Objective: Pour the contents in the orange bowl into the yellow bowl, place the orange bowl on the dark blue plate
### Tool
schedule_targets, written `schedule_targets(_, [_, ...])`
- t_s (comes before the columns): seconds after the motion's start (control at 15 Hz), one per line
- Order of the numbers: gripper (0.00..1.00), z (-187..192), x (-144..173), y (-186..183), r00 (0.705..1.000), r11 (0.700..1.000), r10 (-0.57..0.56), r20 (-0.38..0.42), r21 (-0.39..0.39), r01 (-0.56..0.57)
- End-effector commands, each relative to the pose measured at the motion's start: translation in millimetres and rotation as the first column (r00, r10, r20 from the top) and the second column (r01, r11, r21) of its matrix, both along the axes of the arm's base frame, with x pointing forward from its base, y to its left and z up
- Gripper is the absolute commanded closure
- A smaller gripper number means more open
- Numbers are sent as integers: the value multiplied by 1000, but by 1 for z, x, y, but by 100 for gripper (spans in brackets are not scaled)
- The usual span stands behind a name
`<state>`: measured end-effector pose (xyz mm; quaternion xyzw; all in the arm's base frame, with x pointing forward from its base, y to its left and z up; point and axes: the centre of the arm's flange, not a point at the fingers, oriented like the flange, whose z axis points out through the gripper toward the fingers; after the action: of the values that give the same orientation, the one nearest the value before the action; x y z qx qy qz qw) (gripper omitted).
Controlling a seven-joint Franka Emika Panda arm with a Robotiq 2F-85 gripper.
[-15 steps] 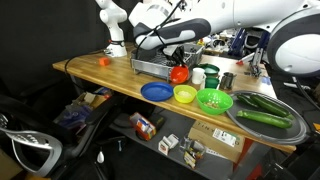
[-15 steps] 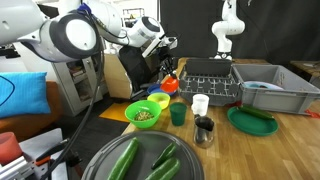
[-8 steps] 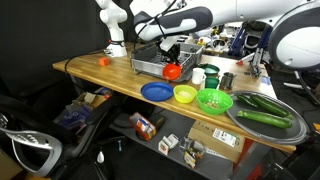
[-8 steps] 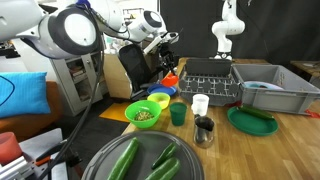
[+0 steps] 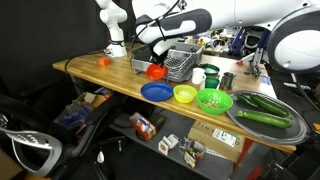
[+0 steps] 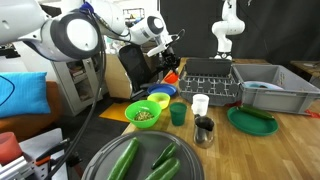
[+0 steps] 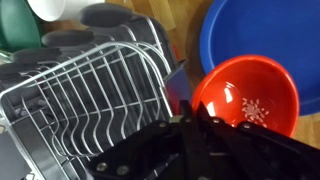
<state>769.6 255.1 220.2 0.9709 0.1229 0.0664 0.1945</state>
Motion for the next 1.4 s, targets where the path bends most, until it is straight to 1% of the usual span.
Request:
schedule_targets(0.0, [98, -20, -29, -20, 999, 992, 51, 6, 114, -52])
schedule_targets(0.33, [98, -52, -32, -20, 994, 979, 100, -47, 186, -89])
schedule_targets(0.73, [98, -55, -47, -7, 984, 961, 164, -76, 239, -142])
schedule_targets(0.93, [98, -60, -51, -6, 982, 956, 159, -97, 263, -129])
schedule_targets(1.0, [98, -60, -52, -7, 985, 958, 142, -101, 264, -111])
schedule_targets(1.07, [90, -59, -53, -10, 986, 959, 126, -106, 267, -94])
schedule_targets(1.13, [67, -60, -54, -12, 988, 961, 108, -113, 266, -75])
schedule_targets(1.27, [63, -64, -58, -21, 989, 963, 68, -135, 266, -30])
schedule_targets(1.33, [56, -66, -60, -26, 988, 964, 52, -146, 264, -12])
